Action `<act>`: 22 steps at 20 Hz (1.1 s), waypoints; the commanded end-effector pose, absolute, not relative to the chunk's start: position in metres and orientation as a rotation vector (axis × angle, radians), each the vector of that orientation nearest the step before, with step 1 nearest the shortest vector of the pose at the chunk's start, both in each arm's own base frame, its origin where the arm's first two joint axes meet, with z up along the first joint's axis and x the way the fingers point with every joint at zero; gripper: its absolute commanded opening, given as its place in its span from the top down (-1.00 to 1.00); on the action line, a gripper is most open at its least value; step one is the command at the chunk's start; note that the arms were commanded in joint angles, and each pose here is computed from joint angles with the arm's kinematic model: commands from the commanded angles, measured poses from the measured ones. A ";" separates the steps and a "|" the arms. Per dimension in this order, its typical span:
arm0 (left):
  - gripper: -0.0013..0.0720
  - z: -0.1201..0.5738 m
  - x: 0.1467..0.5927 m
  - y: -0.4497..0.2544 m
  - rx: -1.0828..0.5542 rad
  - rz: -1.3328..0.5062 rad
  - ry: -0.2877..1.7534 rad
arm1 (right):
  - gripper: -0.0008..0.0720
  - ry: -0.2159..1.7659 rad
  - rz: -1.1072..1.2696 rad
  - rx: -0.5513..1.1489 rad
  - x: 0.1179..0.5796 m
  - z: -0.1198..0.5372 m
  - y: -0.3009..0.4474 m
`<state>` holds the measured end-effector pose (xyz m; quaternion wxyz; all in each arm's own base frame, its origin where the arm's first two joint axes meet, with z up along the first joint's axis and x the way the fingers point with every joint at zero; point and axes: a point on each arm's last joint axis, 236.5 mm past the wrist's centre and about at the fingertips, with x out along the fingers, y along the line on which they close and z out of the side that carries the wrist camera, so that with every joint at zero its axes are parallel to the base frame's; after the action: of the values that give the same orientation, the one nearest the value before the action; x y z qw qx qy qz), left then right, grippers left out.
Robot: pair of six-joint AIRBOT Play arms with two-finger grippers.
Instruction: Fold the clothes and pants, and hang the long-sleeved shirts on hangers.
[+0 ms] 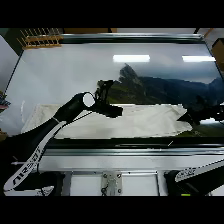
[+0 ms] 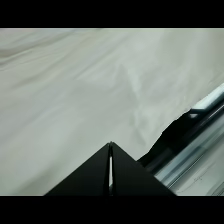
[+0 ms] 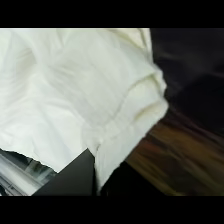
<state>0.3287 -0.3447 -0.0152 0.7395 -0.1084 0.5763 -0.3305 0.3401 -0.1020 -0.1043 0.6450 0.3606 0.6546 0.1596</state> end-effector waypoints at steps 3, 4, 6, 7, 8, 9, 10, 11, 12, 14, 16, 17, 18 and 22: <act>0.91 -0.034 0.355 -0.381 -0.216 -0.755 1.268 | 0.95 1.465 0.249 0.668 0.345 -0.042 -0.112; 0.91 -0.040 0.358 -0.393 -0.208 -0.767 1.271 | 0.95 1.464 0.231 0.629 0.346 -0.024 -0.110; 0.91 -0.056 0.360 -0.413 -0.188 -0.788 1.286 | 0.95 1.451 0.198 0.550 0.349 0.015 -0.098; 0.91 -0.065 0.359 -0.423 -0.177 -0.799 1.293 | 0.95 1.446 0.194 0.513 0.349 0.033 -0.089; 0.91 -0.074 0.357 -0.434 -0.166 -0.812 1.302 | 0.95 1.445 0.189 0.471 0.348 0.052 -0.078; 0.91 -0.082 0.355 -0.444 -0.153 -0.826 1.312 | 0.95 1.443 0.178 0.429 0.346 0.066 -0.067; 0.91 -0.090 0.350 -0.454 -0.136 -0.845 1.328 | 0.95 1.435 0.159 0.384 0.346 0.079 -0.057; 0.91 -0.096 0.344 -0.462 -0.119 -0.865 1.349 | 0.95 1.425 0.142 0.344 0.345 0.090 -0.047; 0.91 -0.103 0.335 -0.469 -0.096 -0.886 1.377 | 0.95 1.419 0.133 0.302 0.344 0.100 -0.036; 0.91 -0.112 0.323 -0.479 -0.064 -0.918 1.416 | 0.95 1.415 0.144 0.238 0.340 0.117 -0.013; 0.91 -0.118 0.318 -0.484 -0.052 -0.928 1.428 | 0.95 1.414 0.179 0.197 0.337 0.132 0.012; 0.91 -0.118 0.318 -0.484 -0.052 -0.927 1.429 | 0.95 1.408 0.198 0.180 0.337 0.137 0.023; 0.91 -0.118 0.317 -0.484 -0.052 -0.927 1.430 | 0.95 1.396 0.210 0.165 0.339 0.143 0.034; 0.91 -0.099 0.332 -0.474 -0.070 -0.916 1.406 | 0.95 1.369 0.279 0.115 0.338 0.157 0.079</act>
<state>0.3247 -0.4791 -0.1100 0.6643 -0.0279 0.6262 -0.4071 0.3420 0.0485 0.1454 0.7610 0.0661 0.6352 0.1141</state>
